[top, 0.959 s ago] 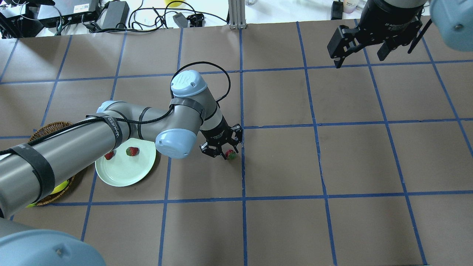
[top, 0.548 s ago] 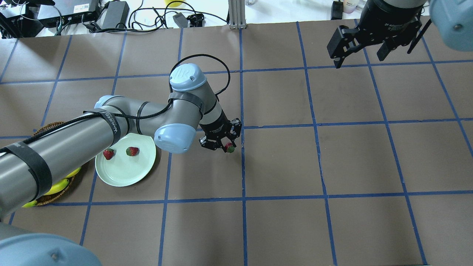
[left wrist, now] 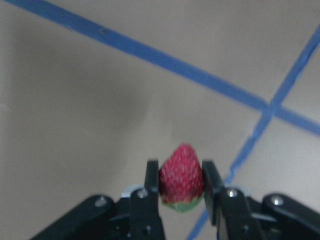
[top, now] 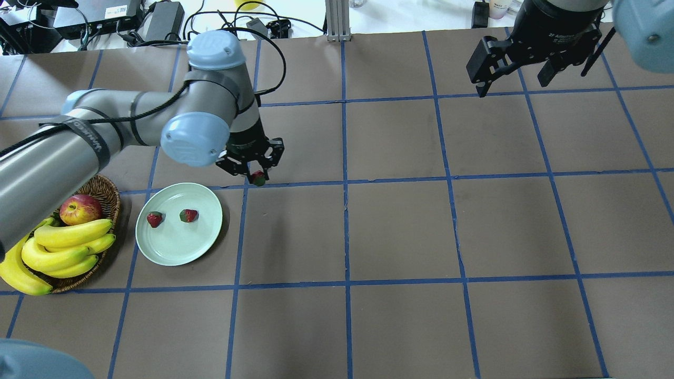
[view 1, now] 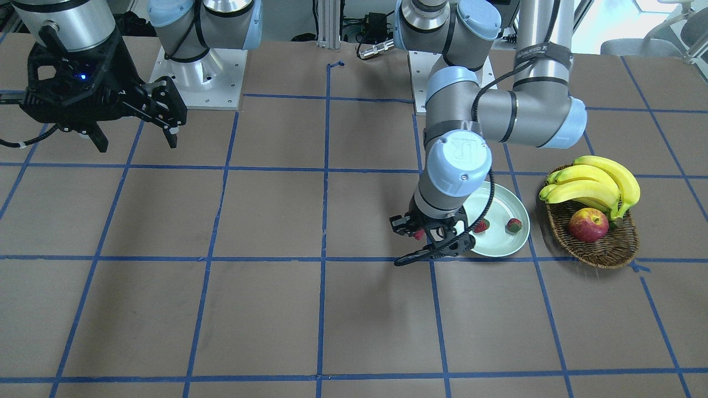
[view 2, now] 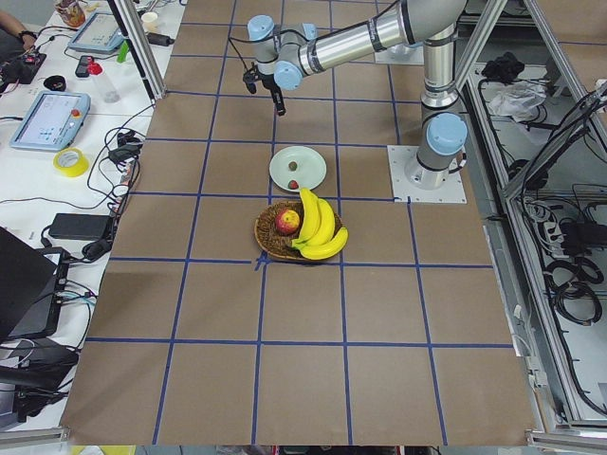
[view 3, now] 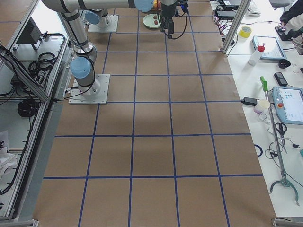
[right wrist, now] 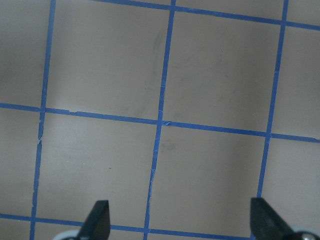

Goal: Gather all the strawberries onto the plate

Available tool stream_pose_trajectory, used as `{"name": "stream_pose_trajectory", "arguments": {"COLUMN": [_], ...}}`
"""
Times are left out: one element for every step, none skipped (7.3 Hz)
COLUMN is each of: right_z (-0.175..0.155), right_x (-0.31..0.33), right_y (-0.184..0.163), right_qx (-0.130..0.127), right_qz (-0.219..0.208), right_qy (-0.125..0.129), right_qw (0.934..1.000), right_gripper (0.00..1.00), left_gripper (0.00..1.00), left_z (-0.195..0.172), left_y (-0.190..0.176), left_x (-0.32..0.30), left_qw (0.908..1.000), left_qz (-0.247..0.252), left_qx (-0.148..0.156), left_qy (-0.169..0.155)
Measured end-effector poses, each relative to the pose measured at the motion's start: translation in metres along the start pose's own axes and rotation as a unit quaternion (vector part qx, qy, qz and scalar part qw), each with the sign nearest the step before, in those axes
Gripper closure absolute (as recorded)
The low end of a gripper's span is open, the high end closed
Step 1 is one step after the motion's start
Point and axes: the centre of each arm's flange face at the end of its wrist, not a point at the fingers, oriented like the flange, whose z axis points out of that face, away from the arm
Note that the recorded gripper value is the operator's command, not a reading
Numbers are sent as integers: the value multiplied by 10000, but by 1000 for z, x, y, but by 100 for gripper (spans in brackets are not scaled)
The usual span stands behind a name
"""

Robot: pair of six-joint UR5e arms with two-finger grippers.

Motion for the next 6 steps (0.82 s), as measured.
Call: {"name": "stream_pose_trajectory", "arguments": {"right_z": [0, 0, 0, 0, 0, 0], "right_x": [0, 0, 0, 0, 0, 0], "right_y": [0, 0, 0, 0, 0, 0], "right_qx": [0, 0, 2, 3, 3, 4], "right_qz": [2, 3, 4, 4, 2, 1], "right_qy": [0, 0, 0, 0, 0, 0], "right_qw": [10000, 10000, 10000, 10000, 10000, 10000], "right_gripper": [0, 0, 0, 0, 0, 0], "left_gripper": [100, 100, 100, 100, 27, 0], "left_z": [2, 14, 33, 49, 57, 61], "left_y": [-12, -18, -20, -20, -19, -19], "left_x": [-41, -78, -110, -131, -141, -145], "left_qw": [9997, 9988, 9976, 9970, 9969, 9968], "left_qz": [141, 293, 381, 418, 449, 471], "left_qx": [-185, -380, -551, -614, -618, -619], "left_qy": [-82, -138, -196, -209, -207, -205]}}
